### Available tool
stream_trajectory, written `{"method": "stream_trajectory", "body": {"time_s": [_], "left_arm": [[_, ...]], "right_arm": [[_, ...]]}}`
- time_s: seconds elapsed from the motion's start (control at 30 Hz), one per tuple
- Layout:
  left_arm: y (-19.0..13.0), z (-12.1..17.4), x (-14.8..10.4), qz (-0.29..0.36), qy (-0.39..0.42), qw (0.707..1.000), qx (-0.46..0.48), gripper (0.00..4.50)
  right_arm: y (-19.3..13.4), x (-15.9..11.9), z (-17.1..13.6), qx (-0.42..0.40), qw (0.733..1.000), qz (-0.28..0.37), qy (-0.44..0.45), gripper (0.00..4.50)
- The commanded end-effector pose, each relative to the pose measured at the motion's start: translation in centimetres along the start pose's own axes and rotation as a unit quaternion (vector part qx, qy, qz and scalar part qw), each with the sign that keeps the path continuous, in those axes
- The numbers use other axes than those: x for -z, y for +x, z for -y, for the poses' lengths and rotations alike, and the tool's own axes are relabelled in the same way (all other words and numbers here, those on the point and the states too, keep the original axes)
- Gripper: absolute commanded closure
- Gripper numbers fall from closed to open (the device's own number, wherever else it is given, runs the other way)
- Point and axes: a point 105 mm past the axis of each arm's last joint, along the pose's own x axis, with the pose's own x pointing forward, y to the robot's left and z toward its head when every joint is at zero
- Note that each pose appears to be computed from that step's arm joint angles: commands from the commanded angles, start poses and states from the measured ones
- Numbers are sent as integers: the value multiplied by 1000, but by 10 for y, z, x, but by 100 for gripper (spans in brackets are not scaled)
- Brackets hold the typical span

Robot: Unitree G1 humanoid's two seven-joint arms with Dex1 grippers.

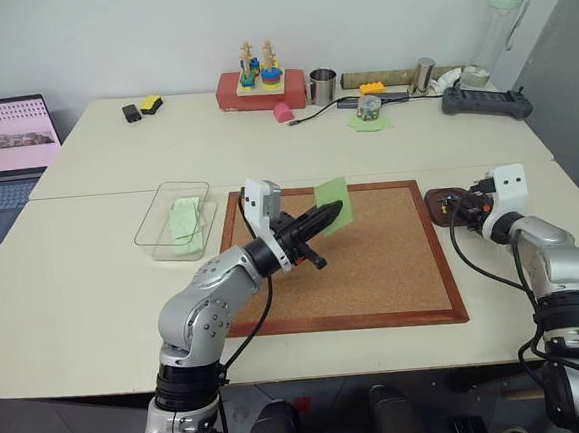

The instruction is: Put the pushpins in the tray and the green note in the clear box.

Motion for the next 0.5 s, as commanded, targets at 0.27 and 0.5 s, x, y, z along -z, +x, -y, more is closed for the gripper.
{"method": "stream_trajectory", "body": {"time_s": [0.27, 0.5], "left_arm": [[-69, -52, -54, 42, 147, 966, -210, 450], [-133, -103, -91, 38, 221, 899, -376, 450]], "right_arm": [[-71, -91, -114, -377, 895, 134, -196, 69], [-82, -127, -164, -476, 833, 187, -211, 69]]}}
